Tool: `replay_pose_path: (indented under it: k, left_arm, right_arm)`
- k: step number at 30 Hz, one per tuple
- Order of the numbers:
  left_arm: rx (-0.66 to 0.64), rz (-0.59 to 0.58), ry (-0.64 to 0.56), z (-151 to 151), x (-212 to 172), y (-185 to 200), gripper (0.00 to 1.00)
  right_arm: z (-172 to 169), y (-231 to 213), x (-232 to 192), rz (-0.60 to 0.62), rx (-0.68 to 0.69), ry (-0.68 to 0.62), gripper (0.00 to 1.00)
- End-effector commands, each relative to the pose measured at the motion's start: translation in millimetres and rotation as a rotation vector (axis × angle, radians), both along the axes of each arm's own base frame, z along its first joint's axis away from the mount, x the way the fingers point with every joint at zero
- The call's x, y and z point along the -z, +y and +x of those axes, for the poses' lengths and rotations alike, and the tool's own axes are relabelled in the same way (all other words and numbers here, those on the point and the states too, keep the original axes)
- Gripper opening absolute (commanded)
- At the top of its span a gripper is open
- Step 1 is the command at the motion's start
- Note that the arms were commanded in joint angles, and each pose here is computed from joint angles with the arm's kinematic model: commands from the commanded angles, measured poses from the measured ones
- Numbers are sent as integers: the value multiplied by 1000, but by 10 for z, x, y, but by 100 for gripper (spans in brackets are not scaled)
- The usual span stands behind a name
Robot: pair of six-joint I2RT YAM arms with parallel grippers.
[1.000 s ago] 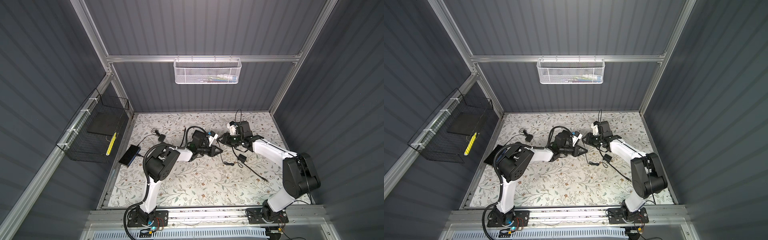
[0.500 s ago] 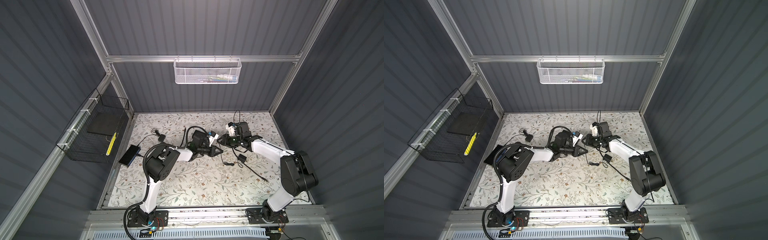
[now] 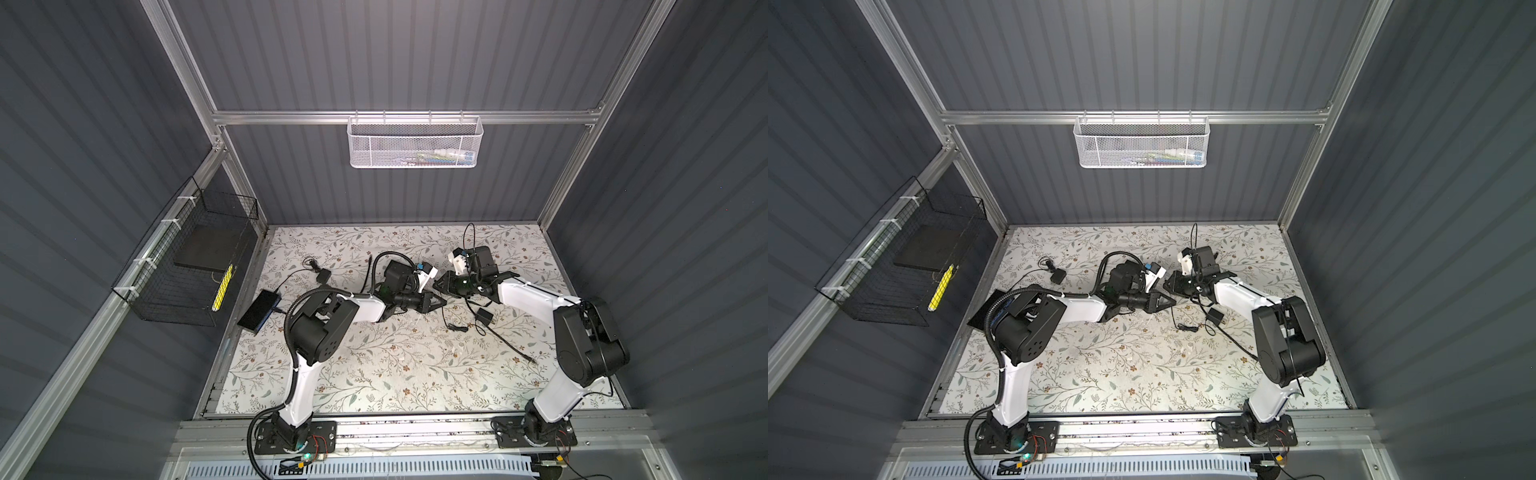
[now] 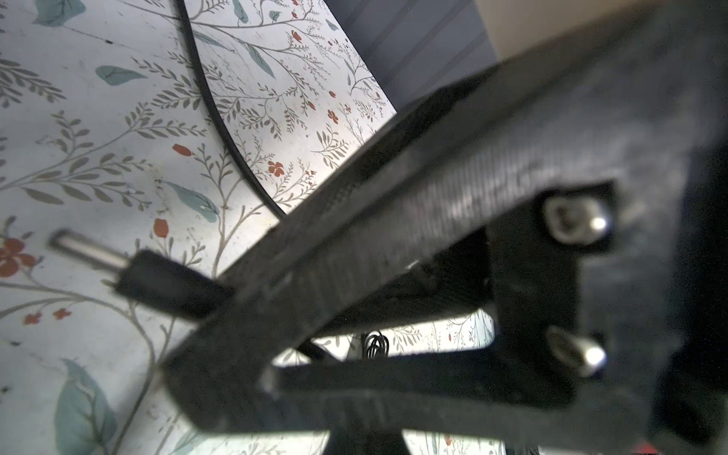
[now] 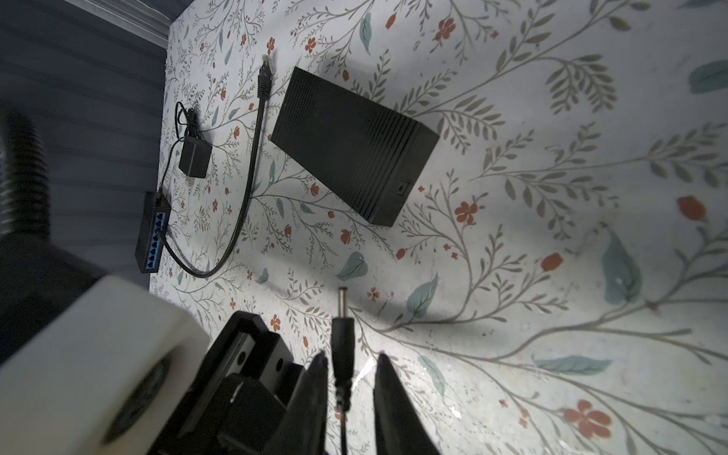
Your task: Insert the plug into the switch port
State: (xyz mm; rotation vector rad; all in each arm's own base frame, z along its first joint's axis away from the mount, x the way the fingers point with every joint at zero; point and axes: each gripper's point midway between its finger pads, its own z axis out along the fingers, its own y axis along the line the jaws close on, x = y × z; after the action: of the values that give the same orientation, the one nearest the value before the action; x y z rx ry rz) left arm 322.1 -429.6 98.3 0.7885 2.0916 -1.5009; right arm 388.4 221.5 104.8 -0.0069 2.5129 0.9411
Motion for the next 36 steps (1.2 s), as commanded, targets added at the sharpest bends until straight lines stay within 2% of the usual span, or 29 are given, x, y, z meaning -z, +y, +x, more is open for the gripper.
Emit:
replay_pose_path:
  k: [1,8,16,36]
  left_arm:
    - [31,-31,-45,-28,-222,-34,0]
    - [27,-26,-43,-30,-192,-25,0]
    - [30,-29,-41,-33,-195,-29,0]
    - [36,-32,-42,-43,-208,-26,0]
  right_arm:
    - [6,14,-22,-3,-1,-17,20]
    - [3,5,-90,-4,0,-36,16]
    - [16,-22,-123,-10,16,-46,22]
    - [33,-4,-111,6,25,-41,9]
